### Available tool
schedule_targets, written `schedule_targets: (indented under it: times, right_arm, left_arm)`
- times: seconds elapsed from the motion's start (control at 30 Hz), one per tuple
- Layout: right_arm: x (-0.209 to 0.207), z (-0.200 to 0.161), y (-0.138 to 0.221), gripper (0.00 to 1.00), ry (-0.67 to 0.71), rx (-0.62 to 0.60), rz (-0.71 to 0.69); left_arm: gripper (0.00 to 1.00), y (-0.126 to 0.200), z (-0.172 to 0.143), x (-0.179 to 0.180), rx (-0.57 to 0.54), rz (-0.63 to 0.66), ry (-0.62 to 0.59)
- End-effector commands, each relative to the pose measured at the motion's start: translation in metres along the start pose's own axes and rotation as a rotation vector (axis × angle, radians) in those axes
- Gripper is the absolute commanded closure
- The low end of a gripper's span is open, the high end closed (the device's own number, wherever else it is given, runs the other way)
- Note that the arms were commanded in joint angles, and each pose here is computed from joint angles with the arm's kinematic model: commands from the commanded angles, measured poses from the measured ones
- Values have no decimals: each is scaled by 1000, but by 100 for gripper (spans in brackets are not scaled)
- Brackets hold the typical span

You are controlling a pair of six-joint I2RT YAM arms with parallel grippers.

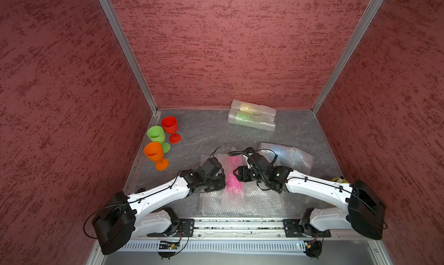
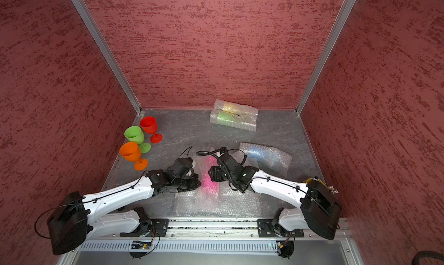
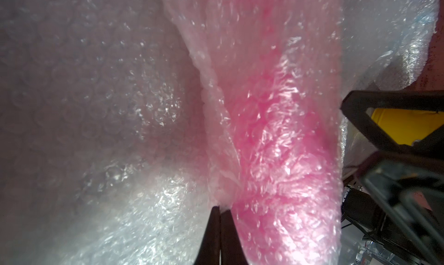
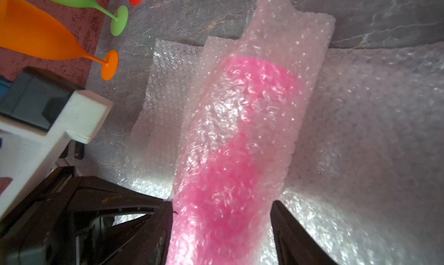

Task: Unpack wine glasses from bubble wrap
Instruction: Unwrap the bubble wrap.

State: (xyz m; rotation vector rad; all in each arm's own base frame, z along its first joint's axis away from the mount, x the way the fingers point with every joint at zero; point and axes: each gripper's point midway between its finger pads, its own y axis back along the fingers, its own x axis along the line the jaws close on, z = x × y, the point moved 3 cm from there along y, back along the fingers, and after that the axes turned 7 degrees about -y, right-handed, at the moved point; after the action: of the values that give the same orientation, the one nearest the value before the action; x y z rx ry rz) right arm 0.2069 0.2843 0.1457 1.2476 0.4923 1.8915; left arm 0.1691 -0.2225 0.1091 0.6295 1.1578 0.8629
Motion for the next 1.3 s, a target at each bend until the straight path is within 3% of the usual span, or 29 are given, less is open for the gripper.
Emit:
schedule_targets:
  times: [0.0,0.17,0.4,0.73,0.9,1.07,1.27]
  right_arm:
    - [7,-15,6,32,10,60,76]
    - [11,-28,11,31,39,103,89]
    - [7,-44,11,38,41,140,78]
    - [1,-29,-5,14,87,72,-26]
    - [7,-22,-21,14,108,79,-20]
    - [5,-21,-38,15,110,93,-25]
    - [-17,-20,-44,31,63,82,-71]
  left_arm:
    - [100,12,13,-12,-57,-23,-6]
    - [100,20,18,-15,-87,-9,-14]
    - [100,14,16,-16,-92,30,-43]
    - [100,8,12,-16,-97,65,-93]
    - [100,8,12,-15,-105,63,-94]
    - [100,8,11,-14,-107,56,-88]
    - [100,3,9,6,-104,103,-68]
